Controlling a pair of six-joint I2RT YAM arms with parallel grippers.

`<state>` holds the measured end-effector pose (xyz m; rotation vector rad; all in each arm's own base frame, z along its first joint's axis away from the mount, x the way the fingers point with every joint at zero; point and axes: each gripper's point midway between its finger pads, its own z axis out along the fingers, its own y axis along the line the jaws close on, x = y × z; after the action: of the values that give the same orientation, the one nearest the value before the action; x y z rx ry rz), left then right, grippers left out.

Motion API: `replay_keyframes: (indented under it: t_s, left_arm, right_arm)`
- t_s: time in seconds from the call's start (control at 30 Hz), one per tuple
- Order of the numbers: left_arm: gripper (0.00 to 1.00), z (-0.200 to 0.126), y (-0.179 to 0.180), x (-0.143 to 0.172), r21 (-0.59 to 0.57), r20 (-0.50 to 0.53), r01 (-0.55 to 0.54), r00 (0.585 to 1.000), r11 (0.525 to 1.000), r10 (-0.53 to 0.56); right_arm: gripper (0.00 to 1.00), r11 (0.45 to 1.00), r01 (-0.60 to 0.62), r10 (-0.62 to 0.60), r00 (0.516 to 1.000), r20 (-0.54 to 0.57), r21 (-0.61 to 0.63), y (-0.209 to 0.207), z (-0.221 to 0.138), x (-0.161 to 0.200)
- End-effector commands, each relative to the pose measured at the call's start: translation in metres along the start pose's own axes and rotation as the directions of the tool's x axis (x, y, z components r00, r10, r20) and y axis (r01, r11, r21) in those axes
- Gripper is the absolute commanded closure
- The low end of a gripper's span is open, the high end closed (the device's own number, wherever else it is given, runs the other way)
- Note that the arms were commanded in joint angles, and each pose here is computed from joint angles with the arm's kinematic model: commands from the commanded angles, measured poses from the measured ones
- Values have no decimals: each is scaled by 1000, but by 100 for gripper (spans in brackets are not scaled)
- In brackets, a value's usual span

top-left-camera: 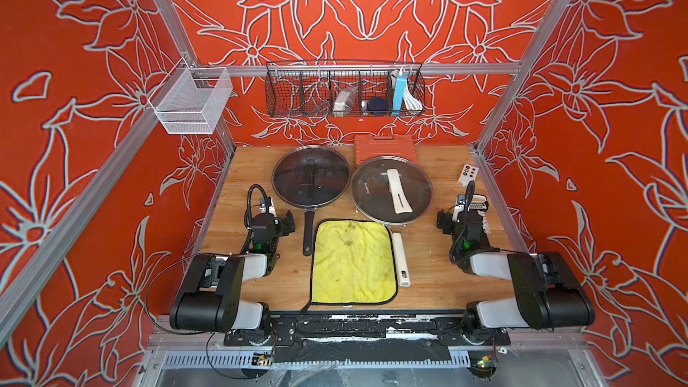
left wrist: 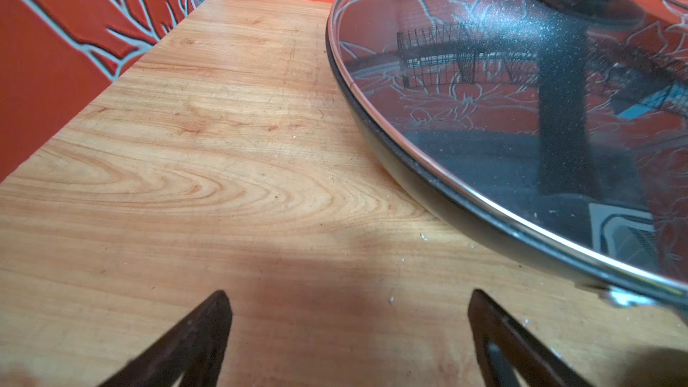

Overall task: Wipe the pot lid with a cloth
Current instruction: Pick up the pot lid from the cooking pot.

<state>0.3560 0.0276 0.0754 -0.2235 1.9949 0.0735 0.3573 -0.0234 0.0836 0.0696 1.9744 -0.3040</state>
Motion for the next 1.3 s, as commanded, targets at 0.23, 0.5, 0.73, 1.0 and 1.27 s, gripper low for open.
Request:
replay_keyframes:
  t_s: [0.23, 0.5, 0.73, 1.0, 1.27]
  left_arm:
    - [2, 3, 1, -13, -10, 39, -10, 999, 1000, 11]
    - [2, 3, 1, -14, -9, 39, -11, 999, 1000, 11]
    - [2, 3, 1, -13, -8, 35, -12, 999, 1000, 12]
    - [2, 2, 2, -13, -12, 42, -9, 999, 1000, 10]
    - [2, -30, 23, -41, -121, 80, 47, 996, 992, -37]
  right_arm:
    - [2, 1000, -6, 5, 999, 43, 30, -6, 3, -16]
    - [2, 1000, -6, 4, 999, 43, 31, -6, 4, -16]
    - [2, 1000, -5, 3, 999, 41, 30, -6, 4, -16]
    - [2, 999, -8, 6, 999, 49, 36, -7, 3, -17]
    - [2, 998, -28, 25, 998, 59, 57, -13, -3, -19]
